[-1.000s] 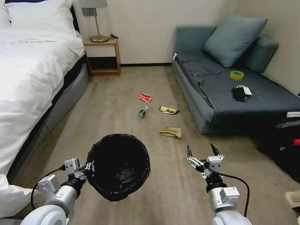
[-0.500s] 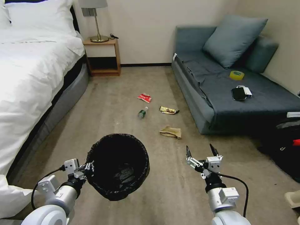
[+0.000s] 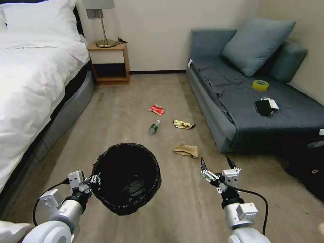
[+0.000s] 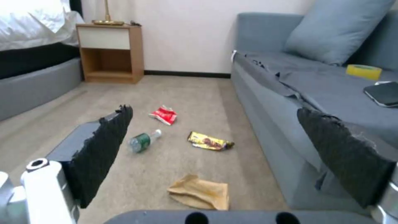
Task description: Pick up the trash bin, then pick up the garbage on the floor and place it into the trash bin.
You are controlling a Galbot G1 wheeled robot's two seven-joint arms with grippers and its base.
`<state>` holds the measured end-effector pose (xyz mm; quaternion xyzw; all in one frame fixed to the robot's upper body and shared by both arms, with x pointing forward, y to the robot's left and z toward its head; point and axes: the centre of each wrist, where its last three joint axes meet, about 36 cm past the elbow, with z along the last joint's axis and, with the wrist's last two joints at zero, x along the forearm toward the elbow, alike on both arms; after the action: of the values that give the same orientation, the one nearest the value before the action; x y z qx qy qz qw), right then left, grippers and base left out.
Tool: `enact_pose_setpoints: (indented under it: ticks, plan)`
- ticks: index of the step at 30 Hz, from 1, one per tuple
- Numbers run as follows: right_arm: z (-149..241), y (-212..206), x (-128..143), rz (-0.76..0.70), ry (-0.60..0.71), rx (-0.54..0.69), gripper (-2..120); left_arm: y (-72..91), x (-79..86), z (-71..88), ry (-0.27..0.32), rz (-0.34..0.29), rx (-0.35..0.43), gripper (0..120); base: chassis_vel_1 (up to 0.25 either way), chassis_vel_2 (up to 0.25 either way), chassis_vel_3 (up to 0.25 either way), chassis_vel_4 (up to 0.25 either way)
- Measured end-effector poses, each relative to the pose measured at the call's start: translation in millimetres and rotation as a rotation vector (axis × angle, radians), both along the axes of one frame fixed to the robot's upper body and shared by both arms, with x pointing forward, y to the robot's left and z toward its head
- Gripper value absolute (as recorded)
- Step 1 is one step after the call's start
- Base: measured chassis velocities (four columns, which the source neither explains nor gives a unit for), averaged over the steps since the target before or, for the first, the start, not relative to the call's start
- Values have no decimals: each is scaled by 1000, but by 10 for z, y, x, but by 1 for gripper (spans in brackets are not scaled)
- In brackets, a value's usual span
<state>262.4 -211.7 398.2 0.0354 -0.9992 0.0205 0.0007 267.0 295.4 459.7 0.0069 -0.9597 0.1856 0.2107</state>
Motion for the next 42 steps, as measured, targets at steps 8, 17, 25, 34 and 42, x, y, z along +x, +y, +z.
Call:
enact_pose_setpoints:
  ticks: [8,17,25,34,42]
  plan:
    - [-11,-1,3,-1,2,2,100,20,2,-12,0,4,1,4,-123,111,123,-119]
    - [-11,-6,26,0,-3,3,100,49,5,-4,-5,10,0,4,-161,162,161,-169]
    - [-23,-1,34,1,-1,6,100,48,0,-6,-8,13,-4,4,-164,154,165,-170]
    - [-45,4,37,3,5,6,100,54,-2,-5,-9,16,-4,4,-172,165,159,-168]
    - [-92,17,63,8,6,4,100,62,10,3,-15,17,-8,4,-184,177,172,-183]
